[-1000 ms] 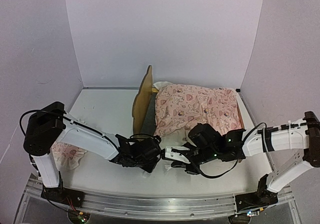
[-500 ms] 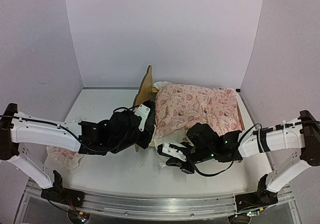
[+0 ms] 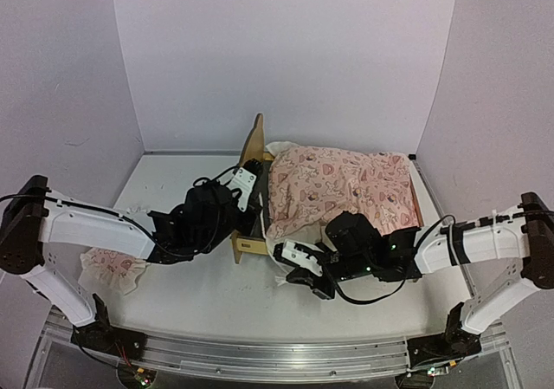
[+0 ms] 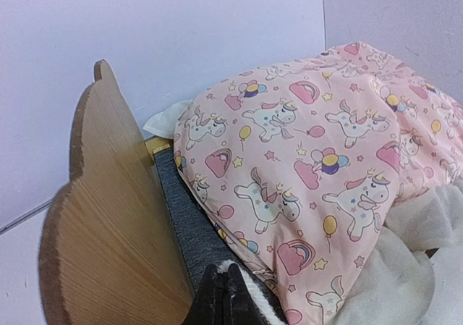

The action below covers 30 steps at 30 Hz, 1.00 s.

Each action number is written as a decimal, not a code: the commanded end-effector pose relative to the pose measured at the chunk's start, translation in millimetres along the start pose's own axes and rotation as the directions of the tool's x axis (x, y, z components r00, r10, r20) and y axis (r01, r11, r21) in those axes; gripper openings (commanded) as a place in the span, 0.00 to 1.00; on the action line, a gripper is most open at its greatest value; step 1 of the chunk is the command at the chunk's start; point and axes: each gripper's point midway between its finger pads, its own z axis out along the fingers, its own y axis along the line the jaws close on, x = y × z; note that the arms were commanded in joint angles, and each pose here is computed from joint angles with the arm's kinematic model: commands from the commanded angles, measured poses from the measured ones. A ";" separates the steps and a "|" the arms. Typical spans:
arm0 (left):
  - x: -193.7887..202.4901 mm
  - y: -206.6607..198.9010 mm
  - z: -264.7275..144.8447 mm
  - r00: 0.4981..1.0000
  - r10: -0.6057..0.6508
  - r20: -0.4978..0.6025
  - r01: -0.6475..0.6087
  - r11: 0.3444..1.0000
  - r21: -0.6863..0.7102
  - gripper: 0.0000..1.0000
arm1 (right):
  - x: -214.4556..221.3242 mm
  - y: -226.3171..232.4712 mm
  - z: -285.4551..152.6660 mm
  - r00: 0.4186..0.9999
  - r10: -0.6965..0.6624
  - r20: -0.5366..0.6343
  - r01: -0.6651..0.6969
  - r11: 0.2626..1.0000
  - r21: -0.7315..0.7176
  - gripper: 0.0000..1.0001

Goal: Set up the pet bed

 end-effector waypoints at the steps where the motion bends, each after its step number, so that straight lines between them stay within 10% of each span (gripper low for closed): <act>1: -14.3 -13.8 3.8 0.993 -0.002 0.116 -0.004 0.998 0.055 0.00 | -20.3 -5.6 -8.8 0.997 0.012 0.073 -0.013 1.000 0.025 0.00; 30: 52.5 -32.9 9.9 0.997 -0.043 -0.066 0.050 0.993 0.111 0.00 | -23.0 -3.0 -15.5 0.996 0.019 0.088 -0.020 1.000 0.016 0.00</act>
